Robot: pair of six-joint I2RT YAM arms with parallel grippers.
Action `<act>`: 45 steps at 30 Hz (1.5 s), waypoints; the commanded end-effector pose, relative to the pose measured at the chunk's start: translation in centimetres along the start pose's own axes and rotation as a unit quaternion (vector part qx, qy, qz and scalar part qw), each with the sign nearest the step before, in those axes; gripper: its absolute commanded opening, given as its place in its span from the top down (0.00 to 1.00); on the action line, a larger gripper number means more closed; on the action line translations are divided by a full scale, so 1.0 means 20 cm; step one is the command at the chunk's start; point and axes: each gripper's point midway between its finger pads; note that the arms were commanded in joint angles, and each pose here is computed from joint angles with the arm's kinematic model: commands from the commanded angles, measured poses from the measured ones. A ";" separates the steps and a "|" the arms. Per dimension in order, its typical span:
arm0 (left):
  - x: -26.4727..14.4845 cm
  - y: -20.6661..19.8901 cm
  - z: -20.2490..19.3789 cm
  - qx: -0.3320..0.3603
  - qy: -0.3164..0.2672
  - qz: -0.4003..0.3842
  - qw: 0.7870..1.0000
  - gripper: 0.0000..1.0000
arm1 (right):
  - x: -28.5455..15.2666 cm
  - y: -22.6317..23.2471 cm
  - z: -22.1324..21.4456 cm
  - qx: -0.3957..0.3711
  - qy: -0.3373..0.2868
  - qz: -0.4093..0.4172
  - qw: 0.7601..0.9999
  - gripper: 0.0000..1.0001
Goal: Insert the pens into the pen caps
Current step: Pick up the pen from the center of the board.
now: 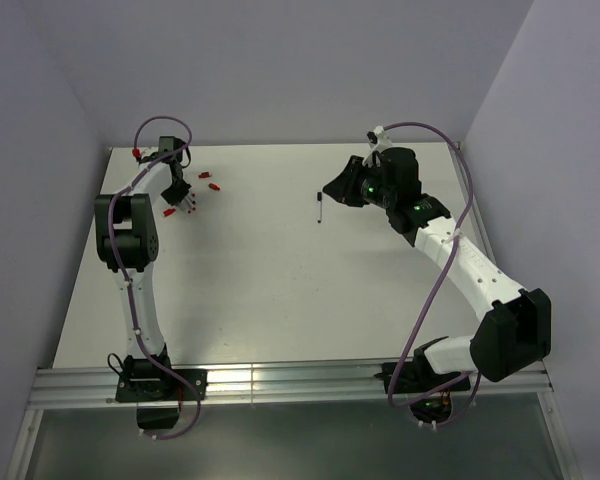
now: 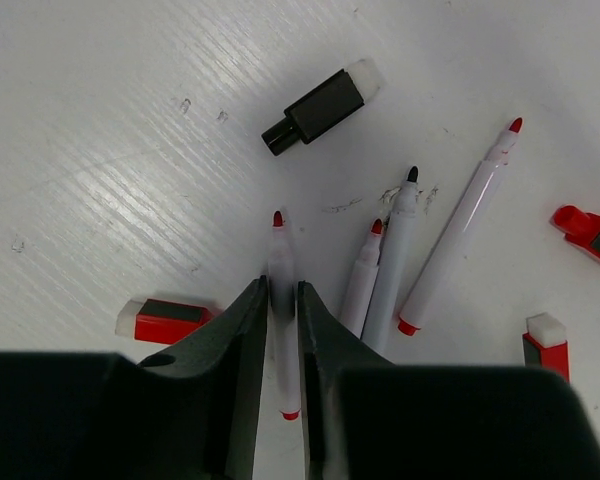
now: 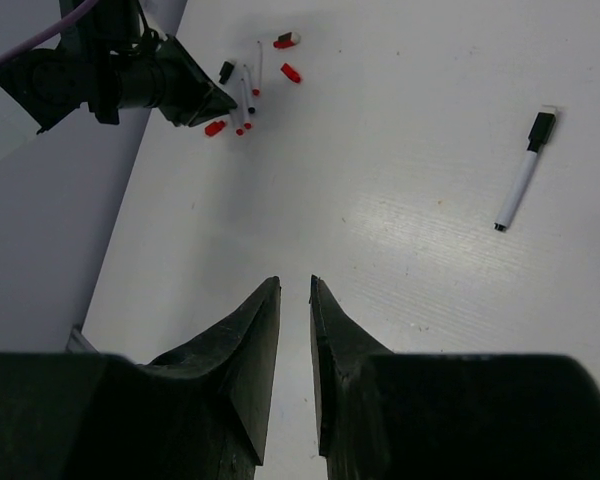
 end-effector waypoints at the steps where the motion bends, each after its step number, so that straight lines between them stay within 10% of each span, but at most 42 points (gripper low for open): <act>1: 0.01 0.00 0.01 0.003 0.005 0.007 1.000 0.78 | -0.02 0.03 0.03 -0.005 -0.011 0.017 1.000 0.74; 9: -0.04 0.01 0.03 0.003 0.001 0.006 1.000 1.00 | -0.02 0.04 0.02 -0.005 -0.005 0.024 1.000 0.75; 25: -0.80 -0.03 0.35 -0.055 -0.123 -0.162 0.978 1.00 | -0.04 0.14 -0.03 -0.013 0.020 0.081 0.996 0.69; 38: -1.78 -0.13 -0.04 -0.021 -0.208 -0.458 0.864 1.00 | -0.07 0.71 -0.34 -0.029 0.111 0.261 0.958 0.53; 45: -1.99 -0.10 -0.21 -0.007 -0.195 -0.547 0.814 0.99 | 0.00 0.90 -0.48 -0.031 0.133 0.298 0.945 0.53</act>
Point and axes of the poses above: each gripper's point midway between its finger pads, its own x axis out along the fingers, its own y axis along the line the jaws close on, z = x × y, and after that the axes turned 11 degrees about x, right-handed
